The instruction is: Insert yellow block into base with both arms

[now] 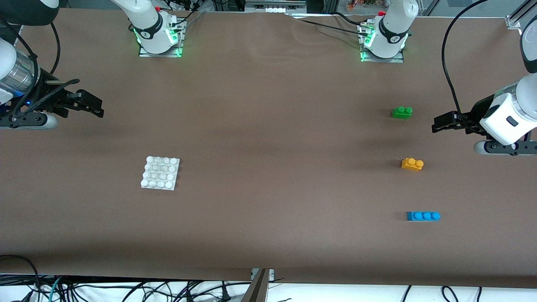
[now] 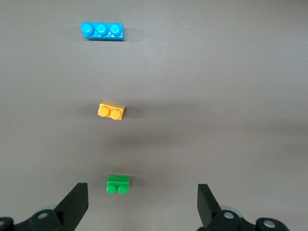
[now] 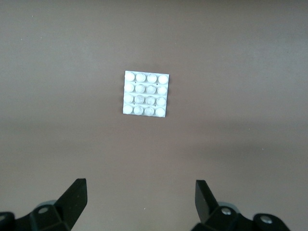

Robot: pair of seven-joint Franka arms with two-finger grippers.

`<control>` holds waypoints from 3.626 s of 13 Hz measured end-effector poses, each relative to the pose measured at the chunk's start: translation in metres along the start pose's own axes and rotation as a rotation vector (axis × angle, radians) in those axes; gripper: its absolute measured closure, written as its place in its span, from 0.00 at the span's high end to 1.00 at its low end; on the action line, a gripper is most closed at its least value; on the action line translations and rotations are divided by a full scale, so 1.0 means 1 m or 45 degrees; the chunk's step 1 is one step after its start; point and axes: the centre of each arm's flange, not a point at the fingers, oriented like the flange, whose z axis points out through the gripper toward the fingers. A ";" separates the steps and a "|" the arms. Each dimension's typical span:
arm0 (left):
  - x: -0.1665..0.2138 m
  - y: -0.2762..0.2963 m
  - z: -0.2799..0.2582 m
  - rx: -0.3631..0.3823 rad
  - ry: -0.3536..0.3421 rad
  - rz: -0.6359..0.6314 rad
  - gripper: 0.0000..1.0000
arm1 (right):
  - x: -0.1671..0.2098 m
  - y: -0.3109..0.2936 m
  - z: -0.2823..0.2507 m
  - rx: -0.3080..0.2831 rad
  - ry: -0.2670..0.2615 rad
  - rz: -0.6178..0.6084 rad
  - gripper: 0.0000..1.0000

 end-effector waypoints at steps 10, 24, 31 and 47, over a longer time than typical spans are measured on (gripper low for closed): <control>0.000 -0.001 0.000 0.000 0.000 -0.002 1.00 | -0.007 0.004 -0.007 -0.005 -0.015 -0.019 1.00; 0.000 -0.001 0.000 0.000 0.000 -0.001 1.00 | -0.007 0.011 0.001 -0.011 -0.042 -0.006 1.00; 0.000 -0.001 0.000 0.000 0.000 -0.001 1.00 | -0.007 0.011 0.001 -0.011 -0.042 -0.006 1.00; 0.000 -0.001 0.000 0.000 0.000 0.000 1.00 | -0.005 0.010 -0.001 -0.009 -0.012 -0.011 1.00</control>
